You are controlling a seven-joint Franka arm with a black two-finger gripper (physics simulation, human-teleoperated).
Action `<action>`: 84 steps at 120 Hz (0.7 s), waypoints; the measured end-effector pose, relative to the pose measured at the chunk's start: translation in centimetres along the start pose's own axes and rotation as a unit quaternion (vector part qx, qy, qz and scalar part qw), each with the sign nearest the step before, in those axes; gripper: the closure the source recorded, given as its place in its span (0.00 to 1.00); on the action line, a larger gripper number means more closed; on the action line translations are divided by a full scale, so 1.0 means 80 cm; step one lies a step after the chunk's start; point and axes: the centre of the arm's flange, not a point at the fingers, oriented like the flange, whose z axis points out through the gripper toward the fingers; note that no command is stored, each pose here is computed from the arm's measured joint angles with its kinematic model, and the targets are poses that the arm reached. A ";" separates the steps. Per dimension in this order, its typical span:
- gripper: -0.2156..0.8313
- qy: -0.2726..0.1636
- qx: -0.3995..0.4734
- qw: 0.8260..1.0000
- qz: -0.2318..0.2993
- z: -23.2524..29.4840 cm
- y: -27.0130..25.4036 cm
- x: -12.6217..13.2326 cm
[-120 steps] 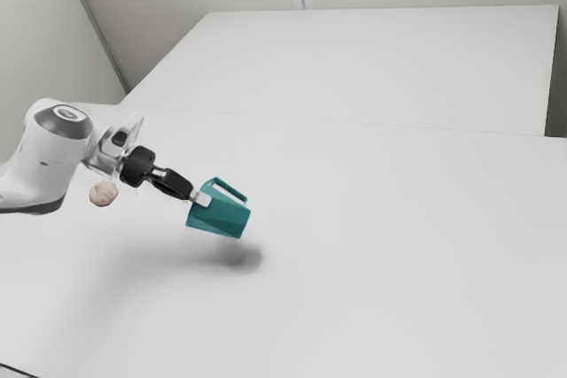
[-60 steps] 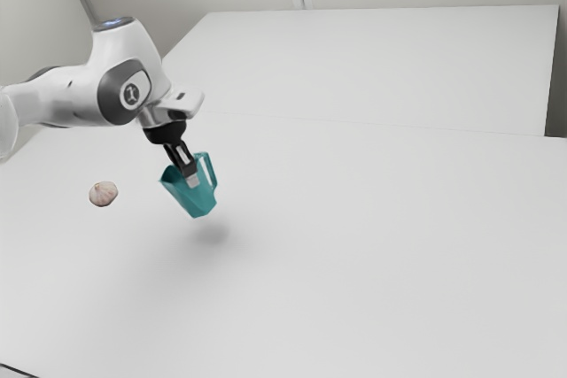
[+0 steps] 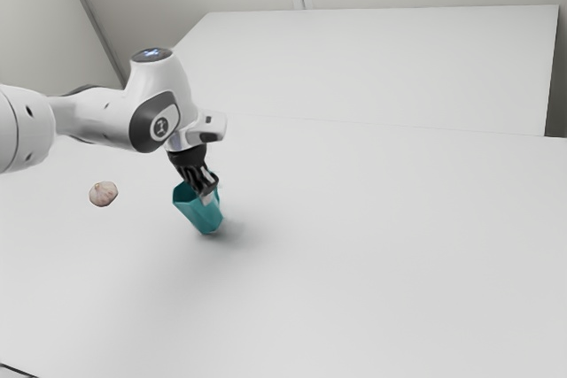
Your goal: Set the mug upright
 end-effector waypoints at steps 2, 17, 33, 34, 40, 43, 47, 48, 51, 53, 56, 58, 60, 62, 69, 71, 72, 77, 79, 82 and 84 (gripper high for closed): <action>0.96 0.000 0.000 1.000 -0.005 0.001 -0.003 -0.001; 0.96 -0.001 -0.002 1.000 -0.022 0.006 0.005 0.003; 0.91 -0.002 -0.006 0.999 -0.036 0.010 0.012 0.007; 0.91 -0.002 -0.006 0.999 -0.037 0.010 0.012 0.007; 0.84 -0.001 -0.007 0.999 -0.045 0.010 0.011 0.007; 0.79 -0.001 -0.008 0.999 -0.048 0.010 0.010 0.007; 0.72 0.000 -0.010 0.999 -0.053 0.009 0.010 0.007; 0.70 0.000 -0.010 0.998 -0.054 0.009 0.010 0.007; 0.65 0.001 -0.012 0.998 -0.058 0.008 0.010 0.006; 0.62 0.002 -0.012 0.998 -0.060 0.007 0.010 0.006; 0.57 0.004 -0.013 0.998 -0.063 0.005 0.009 0.006; 0.54 0.005 -0.013 0.998 -0.064 0.003 0.009 0.006; 0.52 0.006 -0.014 0.998 -0.066 0.002 0.009 0.006; 0.49 0.007 -0.014 0.998 -0.067 -0.001 0.009 0.006; 0.43 0.016 -0.014 0.997 -0.073 -0.014 0.009 0.005; 0.41 0.019 -0.014 0.997 -0.075 -0.019 0.010 0.004; 0.40 0.020 -0.015 0.997 -0.076 -0.021 0.010 0.004; 0.37 0.028 -0.017 0.996 -0.081 -0.036 0.009 0.006; 0.35 0.031 -0.018 0.996 -0.083 -0.045 0.008 0.008; 0.34 0.037 -0.020 0.995 -0.086 -0.059 0.006 0.012; 0.33 0.041 -0.022 0.995 -0.088 -0.070 0.005 0.015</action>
